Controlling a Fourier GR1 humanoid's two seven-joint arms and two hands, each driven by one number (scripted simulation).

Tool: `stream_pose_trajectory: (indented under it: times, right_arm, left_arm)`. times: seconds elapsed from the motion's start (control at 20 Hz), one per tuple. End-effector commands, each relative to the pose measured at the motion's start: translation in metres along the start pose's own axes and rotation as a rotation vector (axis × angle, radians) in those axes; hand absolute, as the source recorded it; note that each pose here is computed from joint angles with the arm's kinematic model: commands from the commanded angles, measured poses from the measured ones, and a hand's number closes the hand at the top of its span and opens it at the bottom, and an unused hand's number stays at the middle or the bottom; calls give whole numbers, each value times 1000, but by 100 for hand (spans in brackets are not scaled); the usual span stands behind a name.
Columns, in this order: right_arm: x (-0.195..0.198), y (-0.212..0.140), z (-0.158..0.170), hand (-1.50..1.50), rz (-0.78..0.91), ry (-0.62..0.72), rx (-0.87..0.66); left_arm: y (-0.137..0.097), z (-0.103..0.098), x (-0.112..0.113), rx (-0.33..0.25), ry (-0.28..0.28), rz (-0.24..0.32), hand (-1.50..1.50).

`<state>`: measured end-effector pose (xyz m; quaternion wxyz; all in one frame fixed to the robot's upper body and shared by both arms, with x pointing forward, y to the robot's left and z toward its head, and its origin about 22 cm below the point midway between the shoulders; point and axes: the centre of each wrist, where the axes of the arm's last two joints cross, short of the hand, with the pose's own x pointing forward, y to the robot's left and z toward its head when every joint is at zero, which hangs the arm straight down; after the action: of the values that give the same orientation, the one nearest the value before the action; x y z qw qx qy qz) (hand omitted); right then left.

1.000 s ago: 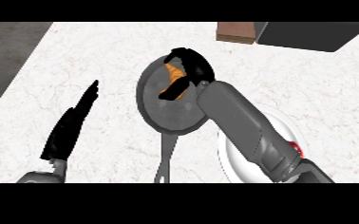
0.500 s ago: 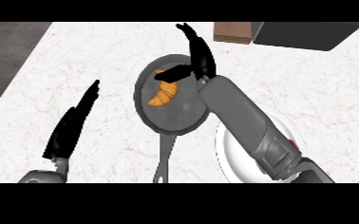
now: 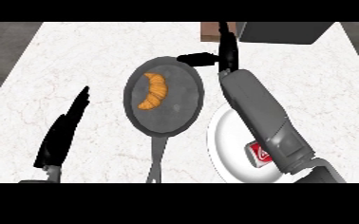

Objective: Pick the croissant from the plate and place it in the pan

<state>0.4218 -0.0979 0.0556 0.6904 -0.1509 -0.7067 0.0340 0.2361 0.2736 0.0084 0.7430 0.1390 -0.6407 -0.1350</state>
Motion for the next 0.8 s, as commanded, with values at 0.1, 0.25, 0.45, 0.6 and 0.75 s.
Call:
stream_pose_trajectory:
  times: [0.1,0.25,0.45,0.6,0.75]
  right_arm:
    - [-49,-51,-5,-150,-2,-60,-27]
    - [-37,-120,-29,-150,21,-90,-61]
    - [-68,-160,-18,-150,35,-82,-36]
    - [-70,-198,-17,-150,13,-111,-20]
    - [-85,-219,-7,-150,38,-91,-13]
  left_arm:
    - [2,7,-1,33,15,4,0]
    - [22,12,-14,26,37,-11,0]
    - [8,-2,-5,35,25,-2,0]
    - [6,11,-13,37,38,9,0]
    - [27,20,-4,49,29,-3,0]
